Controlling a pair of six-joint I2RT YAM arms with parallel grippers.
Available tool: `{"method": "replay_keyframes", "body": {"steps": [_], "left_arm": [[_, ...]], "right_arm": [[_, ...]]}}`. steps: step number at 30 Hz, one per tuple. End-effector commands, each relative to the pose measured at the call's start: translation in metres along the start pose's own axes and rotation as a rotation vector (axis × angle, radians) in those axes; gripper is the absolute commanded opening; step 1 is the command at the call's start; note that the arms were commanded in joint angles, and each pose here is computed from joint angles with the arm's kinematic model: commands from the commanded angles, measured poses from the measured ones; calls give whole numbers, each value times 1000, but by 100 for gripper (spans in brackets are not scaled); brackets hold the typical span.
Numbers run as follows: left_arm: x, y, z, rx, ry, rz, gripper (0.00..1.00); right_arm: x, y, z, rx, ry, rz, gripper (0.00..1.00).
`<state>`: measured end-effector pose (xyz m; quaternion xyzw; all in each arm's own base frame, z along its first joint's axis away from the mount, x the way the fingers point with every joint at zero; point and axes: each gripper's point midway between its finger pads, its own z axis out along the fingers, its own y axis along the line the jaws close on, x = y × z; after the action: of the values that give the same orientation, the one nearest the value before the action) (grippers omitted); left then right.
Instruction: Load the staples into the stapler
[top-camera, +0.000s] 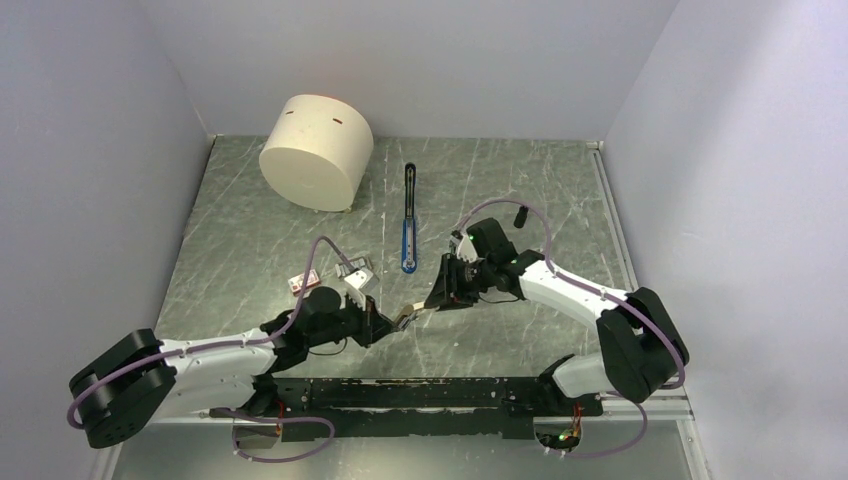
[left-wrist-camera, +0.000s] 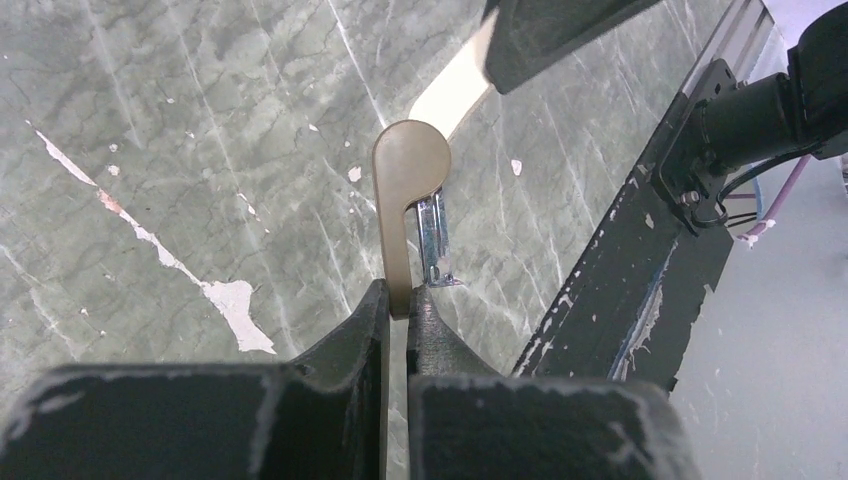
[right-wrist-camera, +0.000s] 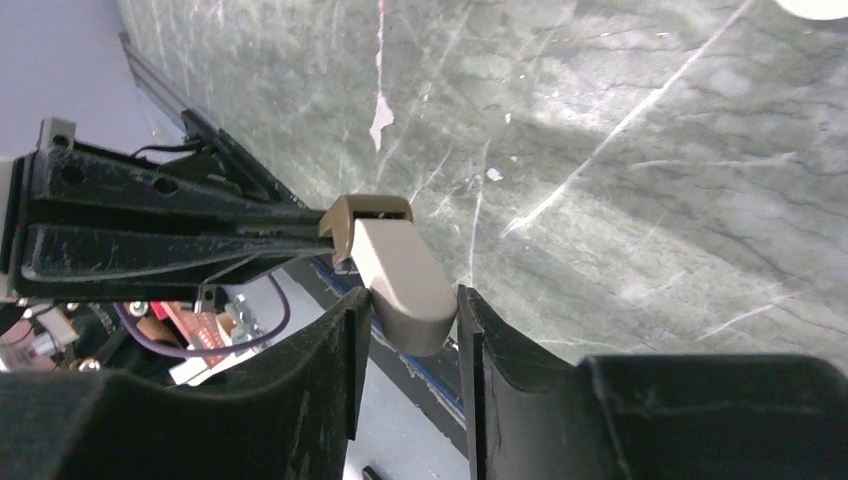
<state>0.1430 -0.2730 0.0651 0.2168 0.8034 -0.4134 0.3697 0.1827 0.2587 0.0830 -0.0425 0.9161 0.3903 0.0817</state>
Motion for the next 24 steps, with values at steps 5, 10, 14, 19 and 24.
{"method": "replay_keyframes", "body": {"steps": [5, 10, 14, 19, 24], "left_arm": [[-16, -13, -4, 37, -50, -24, 5], [-19, -14, 0, 41, -79, -93, 5], [-18, -13, 5, 40, -76, -125, 5], [-18, -14, 8, 40, -75, -142, 5], [-18, -13, 8, 40, -76, -147, 5]], "right_arm": [[-7, 1, 0, -61, -79, 15, 60], [-7, 9, 5, -97, -142, 62, 77], [-11, 18, 10, -108, -199, 100, 78], [-10, 29, 17, -139, -224, 125, 76], [-4, 24, 28, -96, -189, 132, 70]]}}
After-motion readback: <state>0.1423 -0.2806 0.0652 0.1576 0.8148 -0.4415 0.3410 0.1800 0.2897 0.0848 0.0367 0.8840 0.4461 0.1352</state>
